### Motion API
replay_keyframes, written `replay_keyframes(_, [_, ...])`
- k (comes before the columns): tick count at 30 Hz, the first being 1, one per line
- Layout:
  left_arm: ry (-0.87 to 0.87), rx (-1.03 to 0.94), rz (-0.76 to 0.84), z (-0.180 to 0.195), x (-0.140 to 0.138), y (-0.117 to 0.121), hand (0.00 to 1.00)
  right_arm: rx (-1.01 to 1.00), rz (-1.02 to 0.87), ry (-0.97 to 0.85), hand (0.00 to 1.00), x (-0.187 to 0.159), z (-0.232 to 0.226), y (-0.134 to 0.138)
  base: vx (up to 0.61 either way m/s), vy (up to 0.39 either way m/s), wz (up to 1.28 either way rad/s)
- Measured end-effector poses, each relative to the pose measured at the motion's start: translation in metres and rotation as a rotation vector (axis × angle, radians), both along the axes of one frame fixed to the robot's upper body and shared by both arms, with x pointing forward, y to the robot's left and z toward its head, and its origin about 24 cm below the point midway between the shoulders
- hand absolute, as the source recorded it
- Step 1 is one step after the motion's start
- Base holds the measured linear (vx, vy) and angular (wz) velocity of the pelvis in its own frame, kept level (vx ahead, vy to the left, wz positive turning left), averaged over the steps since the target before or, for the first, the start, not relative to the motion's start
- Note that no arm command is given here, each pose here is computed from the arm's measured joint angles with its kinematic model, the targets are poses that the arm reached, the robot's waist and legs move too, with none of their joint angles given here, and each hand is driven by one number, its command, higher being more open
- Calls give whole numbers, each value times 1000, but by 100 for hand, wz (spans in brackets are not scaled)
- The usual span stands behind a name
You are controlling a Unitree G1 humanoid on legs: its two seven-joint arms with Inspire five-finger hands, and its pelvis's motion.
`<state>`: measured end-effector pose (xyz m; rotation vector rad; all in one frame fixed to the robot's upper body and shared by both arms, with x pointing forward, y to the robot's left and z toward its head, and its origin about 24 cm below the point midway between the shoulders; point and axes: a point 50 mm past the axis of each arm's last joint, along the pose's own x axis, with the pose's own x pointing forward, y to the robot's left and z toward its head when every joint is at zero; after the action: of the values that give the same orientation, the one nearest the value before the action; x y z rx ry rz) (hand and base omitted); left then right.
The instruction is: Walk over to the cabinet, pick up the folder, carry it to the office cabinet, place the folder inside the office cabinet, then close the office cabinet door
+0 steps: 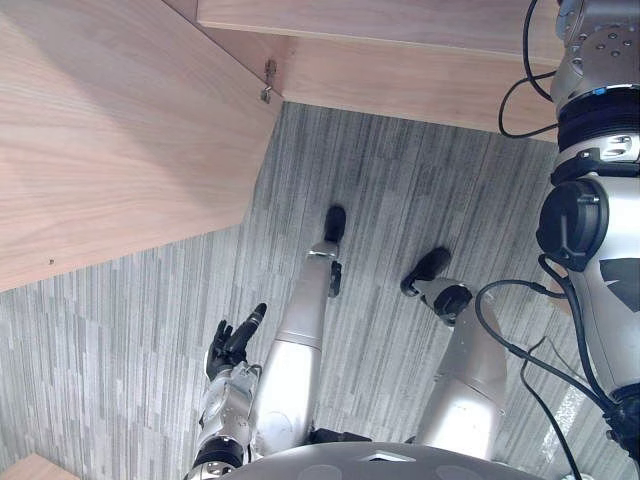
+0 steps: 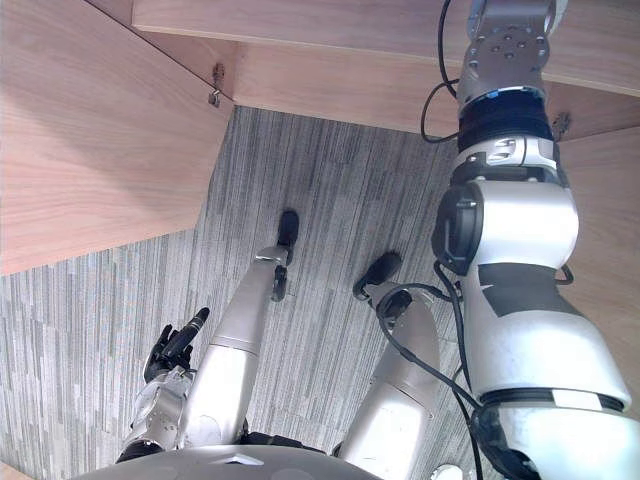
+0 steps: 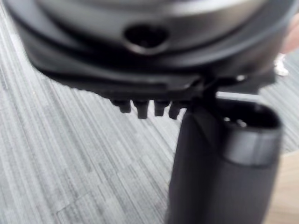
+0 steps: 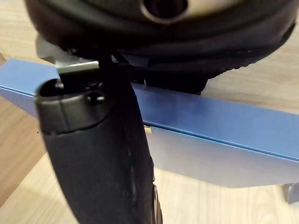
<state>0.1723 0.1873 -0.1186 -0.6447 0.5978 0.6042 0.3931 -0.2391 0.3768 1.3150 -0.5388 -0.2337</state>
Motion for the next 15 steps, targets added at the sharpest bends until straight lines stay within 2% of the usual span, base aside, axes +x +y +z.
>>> replay_keyframes(8, [-18, -6, -28, 4, 15, -4, 100, -22, 57, 7, 100, 6, -5, 15, -13, 15, -5])
replay_keyframes(15, [-44, -3, -34, 9, 24, -4, 100, -183, 61, 206, 100, 20, -38, 19, -5, 2, -2])
